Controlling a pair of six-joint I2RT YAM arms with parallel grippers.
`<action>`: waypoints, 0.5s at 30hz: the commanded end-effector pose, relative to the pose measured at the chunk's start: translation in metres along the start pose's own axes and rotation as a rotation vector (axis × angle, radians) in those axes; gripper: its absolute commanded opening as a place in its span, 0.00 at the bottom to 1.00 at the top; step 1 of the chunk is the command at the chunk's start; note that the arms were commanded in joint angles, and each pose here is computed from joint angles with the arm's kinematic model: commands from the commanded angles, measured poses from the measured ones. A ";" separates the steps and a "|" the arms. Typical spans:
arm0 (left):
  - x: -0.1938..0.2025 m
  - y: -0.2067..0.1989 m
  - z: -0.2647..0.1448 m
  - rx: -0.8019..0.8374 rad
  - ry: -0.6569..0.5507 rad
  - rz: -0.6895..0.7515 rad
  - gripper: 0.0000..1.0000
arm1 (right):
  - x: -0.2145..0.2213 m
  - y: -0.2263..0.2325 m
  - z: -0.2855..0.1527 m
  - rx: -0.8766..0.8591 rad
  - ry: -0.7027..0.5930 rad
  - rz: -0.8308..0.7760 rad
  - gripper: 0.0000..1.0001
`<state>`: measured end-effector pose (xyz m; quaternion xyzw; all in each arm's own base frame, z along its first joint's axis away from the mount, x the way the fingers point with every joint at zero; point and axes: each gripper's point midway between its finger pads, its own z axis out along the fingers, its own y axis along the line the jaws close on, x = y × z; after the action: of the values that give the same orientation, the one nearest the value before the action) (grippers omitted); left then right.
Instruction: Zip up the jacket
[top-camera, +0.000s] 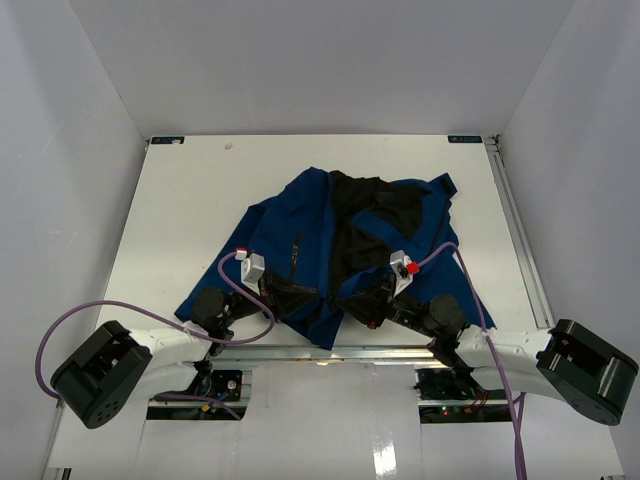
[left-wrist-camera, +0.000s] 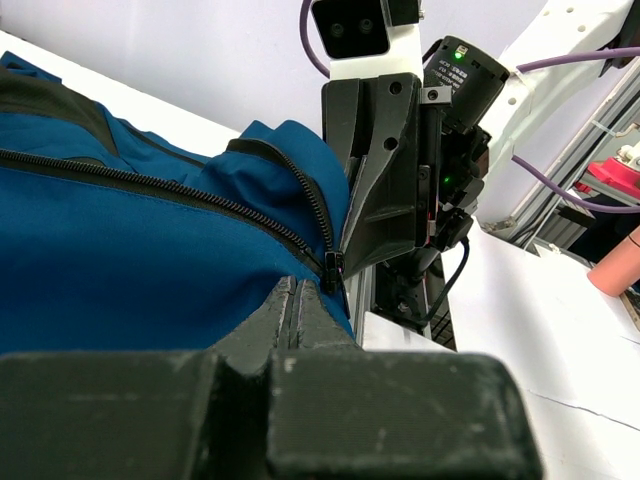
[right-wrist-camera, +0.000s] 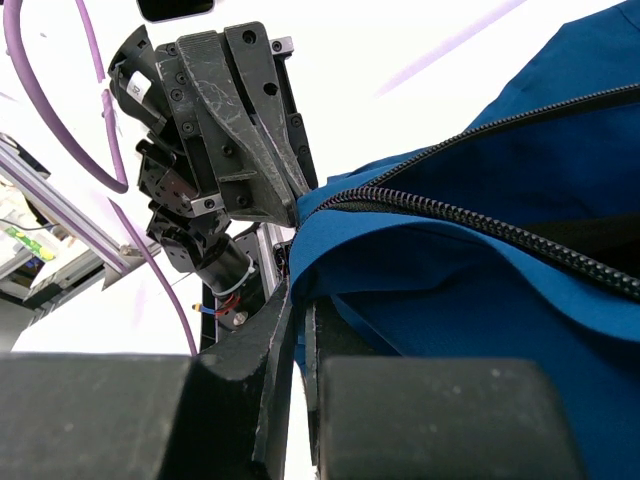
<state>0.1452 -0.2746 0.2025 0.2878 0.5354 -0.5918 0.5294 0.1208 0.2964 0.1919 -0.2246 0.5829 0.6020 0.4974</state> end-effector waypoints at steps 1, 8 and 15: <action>-0.055 -0.036 -0.002 0.138 -0.215 0.199 0.00 | -0.048 0.031 0.011 -0.126 -0.165 -0.049 0.08; -0.054 -0.039 -0.004 0.157 -0.219 0.216 0.00 | -0.042 0.029 0.015 -0.124 -0.138 0.003 0.08; -0.049 -0.041 -0.006 0.173 -0.206 0.258 0.00 | -0.040 0.028 0.014 -0.117 -0.136 0.036 0.08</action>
<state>0.1426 -0.2728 0.2003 0.2974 0.5310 -0.5862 0.5347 0.1216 0.3034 0.1827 -0.2101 0.6047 0.6108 0.4659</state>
